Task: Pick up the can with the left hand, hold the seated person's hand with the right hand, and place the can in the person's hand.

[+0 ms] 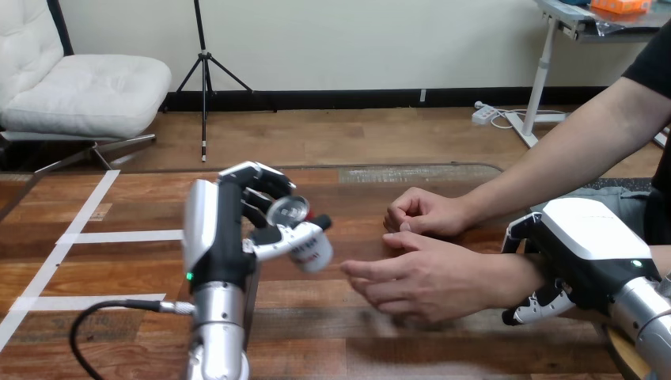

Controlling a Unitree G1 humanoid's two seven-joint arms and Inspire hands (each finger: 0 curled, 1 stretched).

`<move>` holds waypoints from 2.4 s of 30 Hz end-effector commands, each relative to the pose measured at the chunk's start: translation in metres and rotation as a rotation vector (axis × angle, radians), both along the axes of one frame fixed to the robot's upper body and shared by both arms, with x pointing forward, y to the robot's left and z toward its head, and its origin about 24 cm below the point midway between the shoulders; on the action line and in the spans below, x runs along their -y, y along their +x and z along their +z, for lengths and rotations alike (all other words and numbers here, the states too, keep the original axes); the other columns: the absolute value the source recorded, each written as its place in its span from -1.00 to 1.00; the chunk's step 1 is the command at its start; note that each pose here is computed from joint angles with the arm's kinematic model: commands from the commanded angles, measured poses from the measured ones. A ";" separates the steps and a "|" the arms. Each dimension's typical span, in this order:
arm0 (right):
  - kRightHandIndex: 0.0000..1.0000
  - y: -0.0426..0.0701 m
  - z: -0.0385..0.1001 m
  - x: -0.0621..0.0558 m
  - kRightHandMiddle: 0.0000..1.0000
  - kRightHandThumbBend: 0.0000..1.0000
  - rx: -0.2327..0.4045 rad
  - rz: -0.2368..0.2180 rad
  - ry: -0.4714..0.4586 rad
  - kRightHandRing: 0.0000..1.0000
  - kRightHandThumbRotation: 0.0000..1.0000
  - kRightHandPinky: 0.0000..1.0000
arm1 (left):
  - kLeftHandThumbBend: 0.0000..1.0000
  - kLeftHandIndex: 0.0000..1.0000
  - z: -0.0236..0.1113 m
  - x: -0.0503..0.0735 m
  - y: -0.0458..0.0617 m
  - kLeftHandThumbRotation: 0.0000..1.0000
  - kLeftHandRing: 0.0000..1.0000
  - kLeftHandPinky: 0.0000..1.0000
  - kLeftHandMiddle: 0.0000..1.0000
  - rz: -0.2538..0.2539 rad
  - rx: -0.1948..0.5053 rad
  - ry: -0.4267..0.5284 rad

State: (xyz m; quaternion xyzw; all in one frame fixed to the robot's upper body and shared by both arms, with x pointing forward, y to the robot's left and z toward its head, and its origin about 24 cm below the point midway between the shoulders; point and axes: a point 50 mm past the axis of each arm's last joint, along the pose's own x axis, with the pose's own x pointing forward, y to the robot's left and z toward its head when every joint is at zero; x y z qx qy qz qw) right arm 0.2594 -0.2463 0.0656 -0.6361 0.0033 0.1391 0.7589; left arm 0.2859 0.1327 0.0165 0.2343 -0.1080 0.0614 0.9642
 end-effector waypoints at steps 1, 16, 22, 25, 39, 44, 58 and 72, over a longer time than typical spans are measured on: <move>-0.07 0.001 0.010 -0.015 -0.28 0.68 0.046 0.054 0.041 -0.44 -1.00 -0.57 | 0.43 -0.15 0.032 0.014 0.009 -1.00 -0.26 -0.36 -0.16 -0.063 0.153 -0.035; -0.09 -0.002 0.019 -0.021 -0.31 0.72 0.102 0.096 0.046 -0.48 -1.00 -0.61 | 0.43 -0.16 0.036 0.027 0.005 -1.00 -0.25 -0.36 -0.17 -0.115 0.172 -0.046; -0.09 -0.003 0.022 -0.025 -0.31 0.73 0.107 0.112 0.044 -0.48 -1.00 -0.61 | 0.43 -0.16 0.036 0.029 0.004 -1.00 -0.25 -0.35 -0.17 -0.126 0.171 -0.045; -0.09 -0.002 0.023 -0.027 -0.33 0.72 0.106 0.118 0.045 -0.50 -1.00 -0.62 | 0.43 -0.16 0.035 0.030 0.004 -1.00 -0.24 -0.34 -0.17 -0.135 0.172 -0.048; -0.09 -0.003 0.024 -0.035 -0.22 0.74 0.115 0.161 0.026 -0.38 -1.00 -0.50 | 0.42 -0.16 0.034 0.035 0.002 -1.00 -0.24 -0.33 -0.17 -0.156 0.173 -0.047; -0.09 -0.003 0.024 -0.038 -0.19 0.73 0.113 0.173 0.025 -0.36 -1.00 -0.48 | 0.42 -0.16 0.033 0.037 0.001 -1.00 -0.24 -0.33 -0.17 -0.160 0.171 -0.046; -0.10 -0.004 0.027 -0.041 -0.25 0.69 0.116 0.196 0.033 -0.42 -1.00 -0.53 | 0.40 -0.15 0.033 0.039 -0.001 -1.00 -0.23 -0.32 -0.16 -0.180 0.167 -0.046; -0.10 -0.004 0.029 -0.043 -0.25 0.65 0.120 0.211 0.022 -0.42 -1.00 -0.53 | 0.38 -0.14 0.034 0.047 -0.007 -1.00 -0.21 -0.30 -0.15 -0.233 0.170 -0.037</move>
